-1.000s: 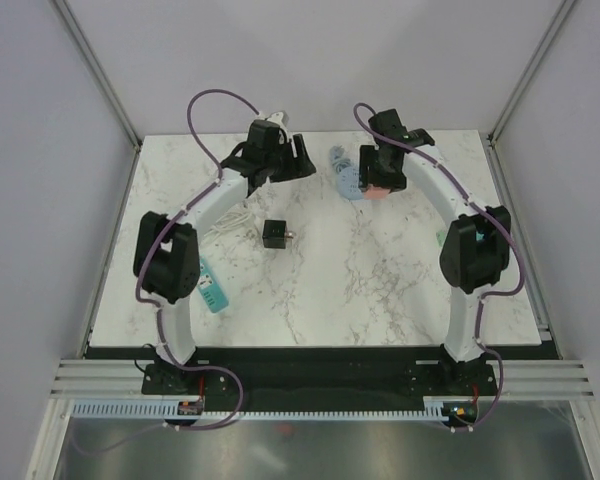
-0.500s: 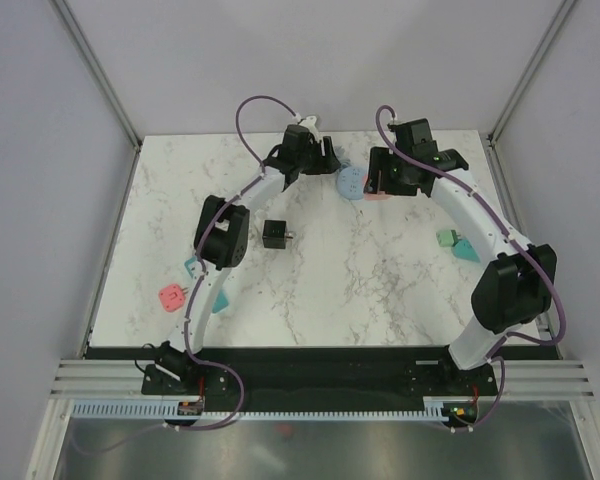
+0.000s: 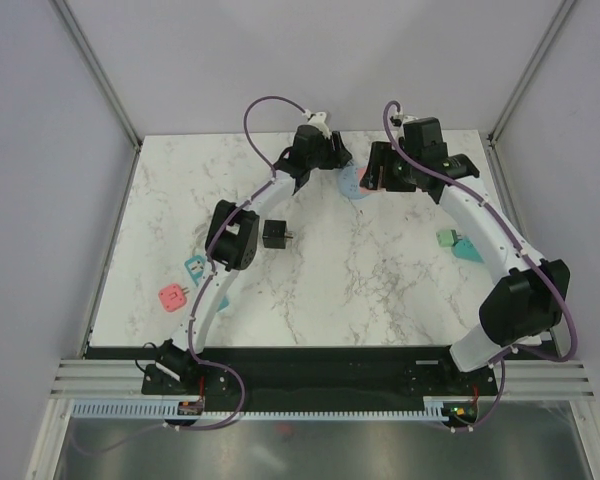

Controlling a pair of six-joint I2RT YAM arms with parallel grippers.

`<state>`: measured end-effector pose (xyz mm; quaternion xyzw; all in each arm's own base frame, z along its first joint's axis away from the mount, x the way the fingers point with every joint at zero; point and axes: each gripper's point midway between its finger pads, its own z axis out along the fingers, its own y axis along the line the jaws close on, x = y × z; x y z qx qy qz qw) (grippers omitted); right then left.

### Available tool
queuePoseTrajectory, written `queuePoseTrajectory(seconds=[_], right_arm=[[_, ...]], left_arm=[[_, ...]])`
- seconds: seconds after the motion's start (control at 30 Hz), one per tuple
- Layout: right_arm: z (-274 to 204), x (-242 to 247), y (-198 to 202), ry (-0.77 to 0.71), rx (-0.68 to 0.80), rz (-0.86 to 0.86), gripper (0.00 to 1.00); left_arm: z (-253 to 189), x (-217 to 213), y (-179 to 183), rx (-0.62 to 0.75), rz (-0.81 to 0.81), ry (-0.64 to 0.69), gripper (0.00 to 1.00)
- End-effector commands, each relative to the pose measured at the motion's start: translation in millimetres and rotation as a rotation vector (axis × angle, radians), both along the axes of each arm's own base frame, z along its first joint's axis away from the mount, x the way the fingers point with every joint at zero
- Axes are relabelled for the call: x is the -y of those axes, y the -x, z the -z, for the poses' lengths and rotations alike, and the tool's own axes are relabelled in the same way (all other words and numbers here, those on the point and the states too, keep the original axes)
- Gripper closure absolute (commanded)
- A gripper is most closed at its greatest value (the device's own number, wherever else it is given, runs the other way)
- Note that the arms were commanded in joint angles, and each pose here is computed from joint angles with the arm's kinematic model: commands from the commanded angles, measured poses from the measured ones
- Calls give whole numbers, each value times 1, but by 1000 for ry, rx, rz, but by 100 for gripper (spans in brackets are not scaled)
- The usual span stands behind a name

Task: Insert the plug

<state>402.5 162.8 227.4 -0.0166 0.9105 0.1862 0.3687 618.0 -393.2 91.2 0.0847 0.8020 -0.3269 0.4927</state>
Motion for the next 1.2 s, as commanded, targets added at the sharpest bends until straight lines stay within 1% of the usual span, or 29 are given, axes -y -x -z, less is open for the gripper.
queuePoseTrajectory(seconds=[0.0,0.03,0.13,0.37,0.5,0.67,0.8,0.9,1.03,1.17], right_arm=[[-42,-2,-2,-41,135,-22,100],[-42,-2,-2,-41,135,-21,100],[-43,4,-2,-42,140,-8,100],[-48,12,3,-55,156,10,100],[-48,19,6,-57,156,26,100],[-51,26,13,-56,168,40,100],[-54,30,15,-56,179,48,100],[-55,31,17,-60,181,50,100],[-56,30,19,-66,180,46,100],[-57,31,18,-67,185,47,100]], left_arm=[[-19,5,-9,13,-28,95,42],[-13,10,-3,-26,-15,106,44],[-7,17,8,-79,-3,107,45],[20,31,46,-228,6,18,46],[25,41,69,-279,31,1,46],[25,38,79,-322,-2,-11,49],[14,42,87,-308,-3,-33,50],[-1,46,92,-258,4,-68,50],[-10,33,78,-164,-65,-143,49],[-16,27,60,-54,-91,-204,49]])
